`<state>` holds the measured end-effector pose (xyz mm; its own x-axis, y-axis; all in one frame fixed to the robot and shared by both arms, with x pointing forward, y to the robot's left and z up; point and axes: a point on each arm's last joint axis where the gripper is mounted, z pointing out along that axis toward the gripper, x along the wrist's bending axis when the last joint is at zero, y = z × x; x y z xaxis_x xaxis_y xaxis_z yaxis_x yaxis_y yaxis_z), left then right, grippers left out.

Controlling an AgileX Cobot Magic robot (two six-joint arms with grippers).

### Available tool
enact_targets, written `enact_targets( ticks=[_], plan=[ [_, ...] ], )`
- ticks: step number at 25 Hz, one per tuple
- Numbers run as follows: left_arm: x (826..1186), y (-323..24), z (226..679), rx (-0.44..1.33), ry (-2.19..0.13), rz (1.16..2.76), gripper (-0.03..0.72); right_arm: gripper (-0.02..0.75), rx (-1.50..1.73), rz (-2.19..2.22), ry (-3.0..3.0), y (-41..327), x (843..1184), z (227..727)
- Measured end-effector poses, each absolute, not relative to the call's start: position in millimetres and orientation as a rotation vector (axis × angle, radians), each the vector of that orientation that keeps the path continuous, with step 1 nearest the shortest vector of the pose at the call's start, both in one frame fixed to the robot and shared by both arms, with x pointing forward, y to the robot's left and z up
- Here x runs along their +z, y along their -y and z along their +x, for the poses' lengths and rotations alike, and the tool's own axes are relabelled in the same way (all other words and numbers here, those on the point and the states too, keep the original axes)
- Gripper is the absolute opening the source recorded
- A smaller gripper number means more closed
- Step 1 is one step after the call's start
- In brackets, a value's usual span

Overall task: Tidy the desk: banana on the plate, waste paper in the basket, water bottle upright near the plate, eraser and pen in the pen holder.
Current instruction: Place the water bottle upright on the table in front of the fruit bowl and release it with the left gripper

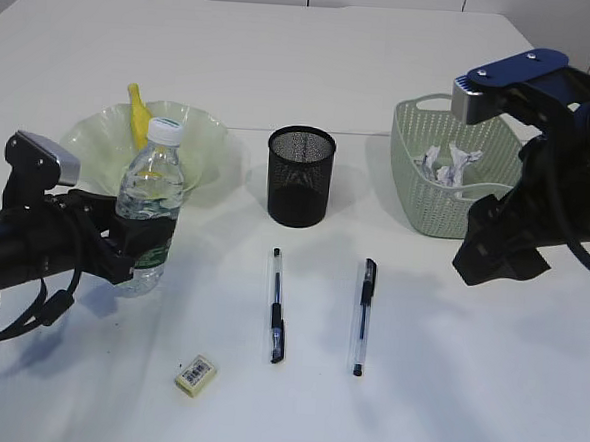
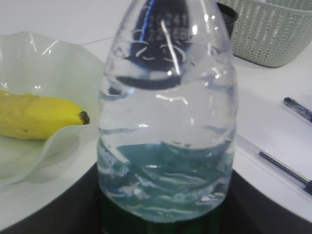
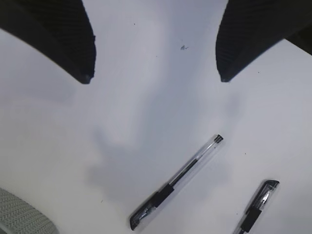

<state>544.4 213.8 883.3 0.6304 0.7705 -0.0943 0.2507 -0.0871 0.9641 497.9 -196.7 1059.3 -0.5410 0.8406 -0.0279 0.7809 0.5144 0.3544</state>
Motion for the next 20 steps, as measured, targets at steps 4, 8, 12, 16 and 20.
enact_targets(
  ticks=[4, 8, 12, 16, 20],
  plan=[
    [876.0, -215.8, 546.4, 0.548, -0.891, 1.638, 0.391, 0.568, 0.449, 1.387, -2.558, 196.7, 1059.3, 497.9],
    [871.7, -216.1, 549.0, 0.553, -0.899, 1.601, 0.391, 0.568, 0.449, 1.387, -2.558, 196.7, 1059.3, 497.9],
    [869.4, -215.9, 550.1, 0.554, -0.897, 1.587, 0.391, 0.568, 0.449, 1.387, -2.558, 196.7, 1059.3, 497.9],
    [866.2, -215.8, 550.5, 0.551, -0.899, 1.579, 0.391, 0.568, 0.449, 1.387, -2.558, 196.7, 1059.3, 497.9],
    [859.4, -216.2, 551.7, 0.548, -0.911, 1.546, 0.391, 0.568, 0.449, 1.387, -2.558, 196.7, 1059.3, 497.9]
  ],
)
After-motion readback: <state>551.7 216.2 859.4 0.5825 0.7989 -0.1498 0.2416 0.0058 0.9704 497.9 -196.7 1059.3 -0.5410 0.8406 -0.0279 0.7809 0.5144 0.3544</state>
